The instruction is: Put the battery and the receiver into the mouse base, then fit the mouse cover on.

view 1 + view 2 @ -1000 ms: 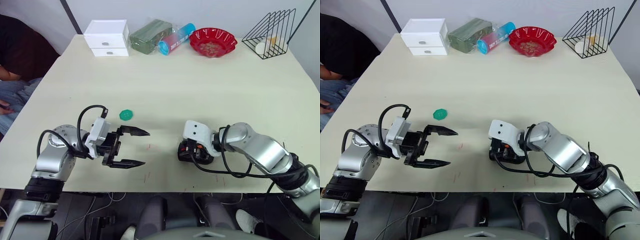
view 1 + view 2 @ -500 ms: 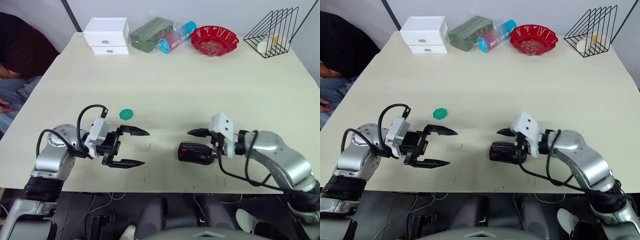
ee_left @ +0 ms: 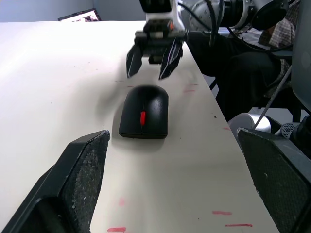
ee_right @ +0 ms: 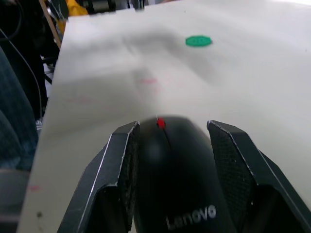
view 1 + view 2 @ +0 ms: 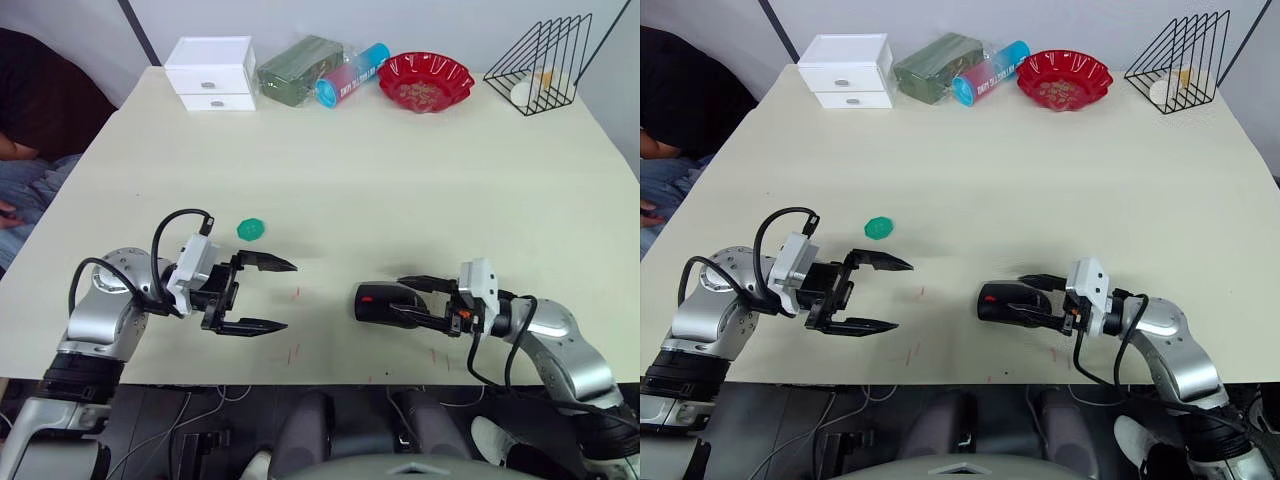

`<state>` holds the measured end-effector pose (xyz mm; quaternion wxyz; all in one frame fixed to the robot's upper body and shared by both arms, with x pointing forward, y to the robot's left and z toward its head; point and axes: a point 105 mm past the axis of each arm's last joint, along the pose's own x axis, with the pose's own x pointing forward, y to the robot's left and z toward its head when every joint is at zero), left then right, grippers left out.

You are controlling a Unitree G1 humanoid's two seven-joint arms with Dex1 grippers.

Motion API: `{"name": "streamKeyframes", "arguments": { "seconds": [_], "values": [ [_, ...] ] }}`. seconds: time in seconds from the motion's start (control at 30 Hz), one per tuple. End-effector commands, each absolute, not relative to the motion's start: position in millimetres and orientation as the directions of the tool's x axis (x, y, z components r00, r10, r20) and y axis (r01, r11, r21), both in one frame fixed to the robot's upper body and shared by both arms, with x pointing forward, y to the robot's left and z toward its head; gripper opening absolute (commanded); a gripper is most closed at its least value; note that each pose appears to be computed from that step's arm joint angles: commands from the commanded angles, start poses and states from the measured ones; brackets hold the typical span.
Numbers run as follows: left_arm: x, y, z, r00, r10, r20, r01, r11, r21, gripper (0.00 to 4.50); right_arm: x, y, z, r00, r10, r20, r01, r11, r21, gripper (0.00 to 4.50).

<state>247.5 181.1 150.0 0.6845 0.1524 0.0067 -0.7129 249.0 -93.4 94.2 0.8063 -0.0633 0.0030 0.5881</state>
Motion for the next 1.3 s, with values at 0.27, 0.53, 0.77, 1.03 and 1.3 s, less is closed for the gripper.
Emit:
{"name": "streamKeyframes", "arguments": {
  "seconds": [0.27, 0.53, 0.77, 1.03, 1.3],
  "values": [
    [243.5, 183.9, 152.8, -0.020, -0.974, -0.224, 0.979, -0.065, 0.194, 4.50, 252.4, -95.9, 78.9, 0.331, 0.937, -0.108, -0.939, 0.316, -0.137, 2.31],
    [252.1, 190.9, 146.8, 0.167, -0.968, -0.188, 0.980, 0.141, 0.143, 4.50, 255.5, -125.9, 108.0, 0.440, 0.898, 0.004, -0.883, 0.434, -0.180, 2.31],
    [262.8, 215.9, 124.6, 0.603, -0.793, -0.088, 0.798, 0.599, 0.069, 4.50, 256.7, -196.6, 102.7, 0.721, 0.693, -0.001, -0.682, 0.710, -0.176, 2.31],
    [256.5, 234.7, 99.1, 0.798, -0.585, -0.142, 0.597, 0.800, 0.062, 4.50, 240.6, -236.4, 87.1, 0.839, 0.543, -0.017, -0.541, 0.832, -0.126, 4.42],
    [257.7, 243.4, 81.8, 0.857, -0.465, -0.222, 0.500, 0.854, 0.141, 4.50, 233.9, -255.2, 79.4, 0.880, 0.475, -0.030, -0.474, 0.871, -0.126, 4.42]
  ]
}}
